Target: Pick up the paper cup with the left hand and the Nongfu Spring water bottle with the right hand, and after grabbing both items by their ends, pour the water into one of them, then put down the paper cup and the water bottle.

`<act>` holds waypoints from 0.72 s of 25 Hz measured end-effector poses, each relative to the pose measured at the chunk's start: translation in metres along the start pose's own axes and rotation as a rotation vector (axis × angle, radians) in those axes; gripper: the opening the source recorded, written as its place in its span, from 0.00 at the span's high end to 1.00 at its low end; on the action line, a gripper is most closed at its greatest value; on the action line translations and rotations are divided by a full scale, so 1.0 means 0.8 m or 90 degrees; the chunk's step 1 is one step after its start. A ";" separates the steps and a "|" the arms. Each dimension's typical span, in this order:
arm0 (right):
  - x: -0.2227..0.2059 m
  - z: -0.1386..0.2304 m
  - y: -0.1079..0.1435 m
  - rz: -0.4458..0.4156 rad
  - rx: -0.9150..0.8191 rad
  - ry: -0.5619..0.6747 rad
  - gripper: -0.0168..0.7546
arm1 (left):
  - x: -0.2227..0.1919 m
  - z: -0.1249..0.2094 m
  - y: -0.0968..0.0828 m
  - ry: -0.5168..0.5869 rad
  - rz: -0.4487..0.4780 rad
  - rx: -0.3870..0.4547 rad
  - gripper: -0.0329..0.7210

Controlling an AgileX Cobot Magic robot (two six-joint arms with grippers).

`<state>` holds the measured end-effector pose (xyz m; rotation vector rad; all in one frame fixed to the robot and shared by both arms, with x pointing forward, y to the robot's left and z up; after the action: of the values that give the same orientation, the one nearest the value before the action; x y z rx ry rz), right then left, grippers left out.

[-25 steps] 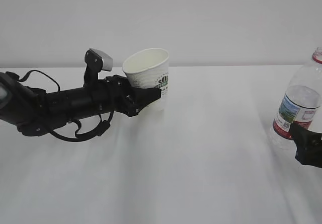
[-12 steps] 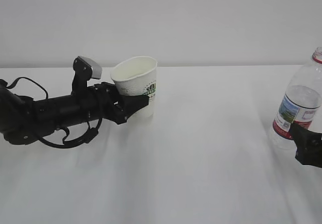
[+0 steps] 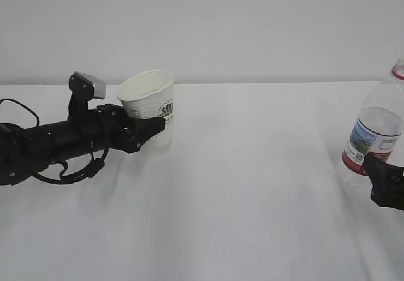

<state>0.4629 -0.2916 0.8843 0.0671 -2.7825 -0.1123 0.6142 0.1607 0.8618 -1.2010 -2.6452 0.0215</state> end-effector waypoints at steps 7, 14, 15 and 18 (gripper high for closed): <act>-0.001 -0.001 0.000 0.000 0.000 -0.002 0.21 | 0.025 -0.007 0.020 -0.019 -0.070 0.008 0.34; -0.001 -0.001 0.000 0.000 -0.009 -0.002 0.21 | 0.042 0.004 0.030 -0.022 -0.138 0.035 0.34; -0.001 -0.001 0.000 0.000 -0.010 -0.002 0.21 | 0.044 0.005 0.030 -0.024 -0.149 0.033 0.34; -0.001 -0.001 0.000 0.000 -0.011 -0.002 0.21 | 0.052 0.011 0.032 -0.023 -0.183 0.045 0.34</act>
<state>0.4639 -0.2916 0.8848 0.0632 -2.7847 -0.1360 0.6052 0.2091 0.8589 -0.7970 -2.7966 0.0861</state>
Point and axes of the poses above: a point on each arm's last joint axis where the gripper is mounted, x pointing back along that axis away from the gripper, y along the wrist's bending axis when the last joint is at zero, z = x × y, the point moved 2 cm from there along -x, pointing out along that axis toward the gripper, and after that the axes turned 5 degrees about -x, right-handed, at the moved point
